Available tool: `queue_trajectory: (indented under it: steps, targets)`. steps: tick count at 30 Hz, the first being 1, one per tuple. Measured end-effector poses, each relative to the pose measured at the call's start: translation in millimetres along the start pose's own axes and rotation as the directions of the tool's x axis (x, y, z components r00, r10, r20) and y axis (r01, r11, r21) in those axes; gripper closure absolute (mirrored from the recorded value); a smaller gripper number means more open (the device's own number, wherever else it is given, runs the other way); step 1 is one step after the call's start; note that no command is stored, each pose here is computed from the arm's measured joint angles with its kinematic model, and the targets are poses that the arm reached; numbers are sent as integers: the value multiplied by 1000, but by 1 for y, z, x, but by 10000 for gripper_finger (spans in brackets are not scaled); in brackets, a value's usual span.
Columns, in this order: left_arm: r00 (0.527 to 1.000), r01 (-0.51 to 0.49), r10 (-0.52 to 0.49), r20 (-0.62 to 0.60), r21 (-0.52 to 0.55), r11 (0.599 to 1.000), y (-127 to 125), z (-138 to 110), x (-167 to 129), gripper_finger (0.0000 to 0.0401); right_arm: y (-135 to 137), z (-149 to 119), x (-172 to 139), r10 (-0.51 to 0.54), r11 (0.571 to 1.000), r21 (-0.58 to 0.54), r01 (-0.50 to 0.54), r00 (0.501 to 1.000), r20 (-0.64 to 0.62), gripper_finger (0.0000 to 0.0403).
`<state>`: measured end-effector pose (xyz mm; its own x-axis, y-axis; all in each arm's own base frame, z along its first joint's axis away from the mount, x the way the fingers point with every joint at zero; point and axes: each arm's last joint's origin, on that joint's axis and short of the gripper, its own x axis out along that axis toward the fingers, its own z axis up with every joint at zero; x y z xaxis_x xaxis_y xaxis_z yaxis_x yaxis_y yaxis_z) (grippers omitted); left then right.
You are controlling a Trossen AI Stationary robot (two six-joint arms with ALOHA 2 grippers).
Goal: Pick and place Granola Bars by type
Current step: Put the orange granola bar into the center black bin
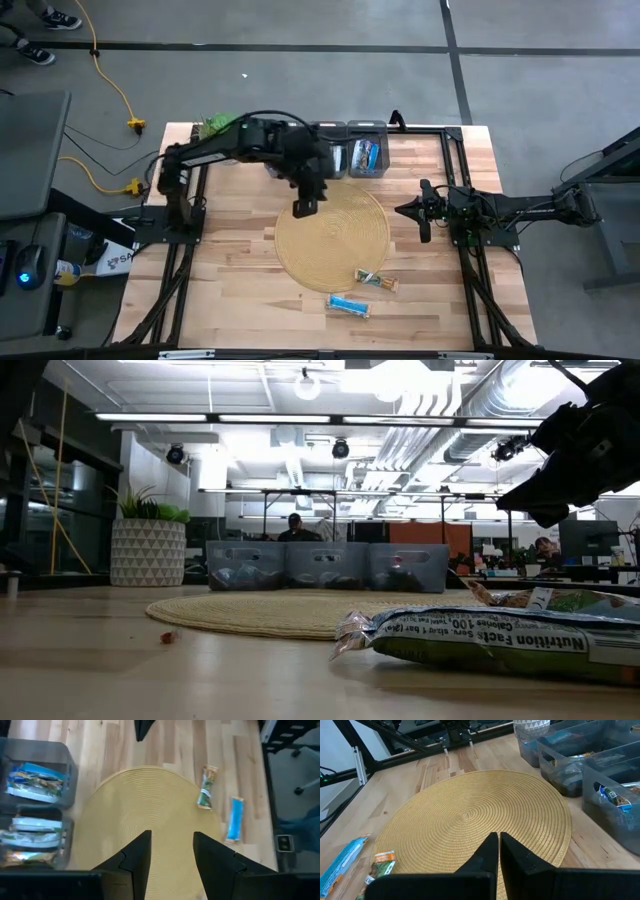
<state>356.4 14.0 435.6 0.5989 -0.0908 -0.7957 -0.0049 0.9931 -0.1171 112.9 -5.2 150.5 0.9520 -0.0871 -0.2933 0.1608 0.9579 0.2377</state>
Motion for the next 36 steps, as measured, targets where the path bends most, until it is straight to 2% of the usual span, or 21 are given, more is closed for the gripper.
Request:
queue_trajectory:
  steps: [4,8,10,14,17,20,22,28,30,36]
  targets:
    - [998,-39,41,44,-39,998,1,-13,-16,258,0,0,0,0,1000,0,0,1000,0,402]
    - [991,-62,73,113,-94,994,3,-38,-17,258,0,0,0,0,1000,0,0,1000,0,402]
    - [984,-34,57,170,-135,990,3,-55,-7,258,0,0,0,0,1000,0,0,1000,0,402]
    - [961,99,-50,271,-168,981,-5,-86,31,258,0,0,0,0,1000,0,0,1000,0,402]
    - [944,198,-157,289,-120,973,-25,-102,65,258,0,0,0,0,1000,0,0,1000,1,402]
    - [929,238,-227,292,-4,971,-52,-110,98,258,0,0,0,0,1000,0,0,1000,0,402]
    - [941,220,-227,251,54,974,-67,-116,119,258,0,0,0,0,1000,0,0,1000,1,402]
    - [932,204,-260,251,229,952,-108,-123,164,258,0,1,0,1,1000,0,-1,1000,3,402]
    - [940,191,-252,230,255,948,-117,-130,177,258,0,1,0,0,1000,0,0,1000,2,402]
    - [937,153,-227,266,271,950,-130,-134,199,258,0,0,0,-1,1000,0,1,1000,-2,402]
